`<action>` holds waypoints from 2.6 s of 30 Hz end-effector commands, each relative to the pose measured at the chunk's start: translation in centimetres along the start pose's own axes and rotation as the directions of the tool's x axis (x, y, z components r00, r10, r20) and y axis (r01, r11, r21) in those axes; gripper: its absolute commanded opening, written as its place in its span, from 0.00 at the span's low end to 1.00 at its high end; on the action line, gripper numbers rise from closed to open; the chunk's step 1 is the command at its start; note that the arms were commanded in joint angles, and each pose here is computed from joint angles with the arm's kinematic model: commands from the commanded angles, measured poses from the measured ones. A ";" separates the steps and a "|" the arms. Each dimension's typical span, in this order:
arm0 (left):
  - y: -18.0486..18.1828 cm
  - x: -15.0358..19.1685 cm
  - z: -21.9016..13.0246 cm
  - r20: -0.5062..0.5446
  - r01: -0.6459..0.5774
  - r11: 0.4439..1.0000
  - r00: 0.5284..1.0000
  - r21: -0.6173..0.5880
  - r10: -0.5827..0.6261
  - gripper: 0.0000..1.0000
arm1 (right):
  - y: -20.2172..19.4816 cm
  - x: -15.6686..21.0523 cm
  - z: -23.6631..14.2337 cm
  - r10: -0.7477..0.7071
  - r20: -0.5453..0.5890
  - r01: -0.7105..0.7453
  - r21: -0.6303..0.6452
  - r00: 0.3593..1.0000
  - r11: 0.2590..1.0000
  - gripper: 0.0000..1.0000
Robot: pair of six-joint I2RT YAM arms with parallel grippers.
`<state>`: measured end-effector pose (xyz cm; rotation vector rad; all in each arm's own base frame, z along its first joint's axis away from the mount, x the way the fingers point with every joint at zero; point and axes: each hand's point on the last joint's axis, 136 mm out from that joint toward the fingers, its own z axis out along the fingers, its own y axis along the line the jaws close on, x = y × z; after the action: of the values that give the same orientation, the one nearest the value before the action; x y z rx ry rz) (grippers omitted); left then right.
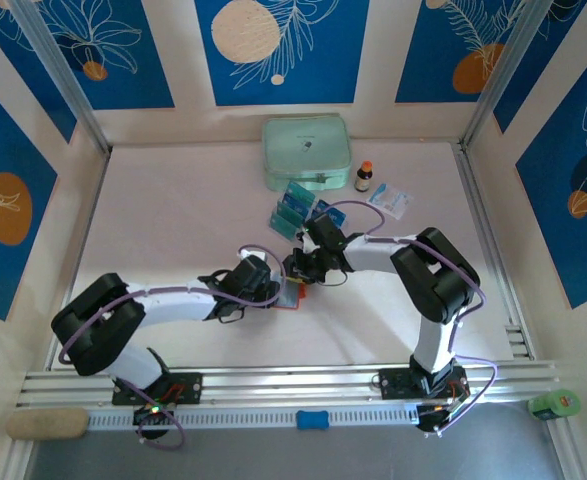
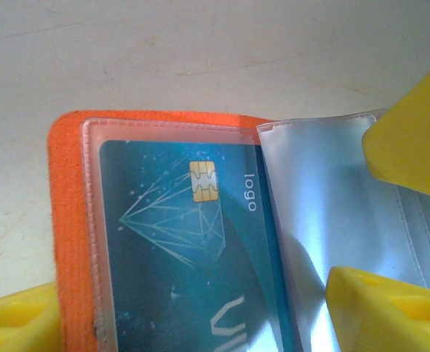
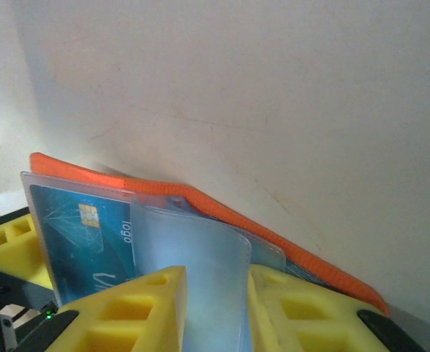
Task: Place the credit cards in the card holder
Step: Flip over the card slot on the card holder, then move the card holder to the center of the table.
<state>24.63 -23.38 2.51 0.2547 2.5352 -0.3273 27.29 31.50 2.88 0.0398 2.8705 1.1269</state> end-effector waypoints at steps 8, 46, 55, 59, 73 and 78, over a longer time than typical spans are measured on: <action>-1.2 0.2 -0.5 -0.007 0.010 0.998 1.000 0.065 -0.010 0.77 | 2.3 0.7 -0.6 0.015 -0.041 -0.019 -0.111 0.999 0.994 0.25; 4.6 -3.0 -8.7 0.235 0.152 0.988 0.961 -0.020 -0.143 1.00 | 8.6 0.3 2.5 -0.044 -0.058 0.037 -0.124 0.997 0.992 0.50; 4.8 -1.5 -6.4 0.178 0.119 0.991 0.978 -0.057 -0.108 1.00 | 8.7 0.0 1.6 -0.038 -0.043 0.032 -0.130 0.998 0.991 0.50; 4.6 -1.4 -5.4 0.157 0.100 0.992 0.984 -0.074 -0.088 1.00 | 8.9 -0.1 1.2 -0.038 -0.038 0.033 -0.137 0.999 0.990 0.50; 4.9 -1.7 -4.1 0.124 0.088 0.988 0.990 -0.127 -0.072 1.00 | 5.0 0.8 -4.8 -0.090 0.086 0.086 0.049 0.992 0.995 0.50; 4.7 -2.3 -4.2 0.132 0.084 0.990 0.989 -0.115 -0.069 1.00 | -0.6 2.2 -7.1 -0.107 0.142 0.068 0.257 0.984 0.964 0.50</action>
<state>24.39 -17.71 5.17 0.0853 2.4670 -0.2118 25.86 30.65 10.30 -0.0123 2.7477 0.9865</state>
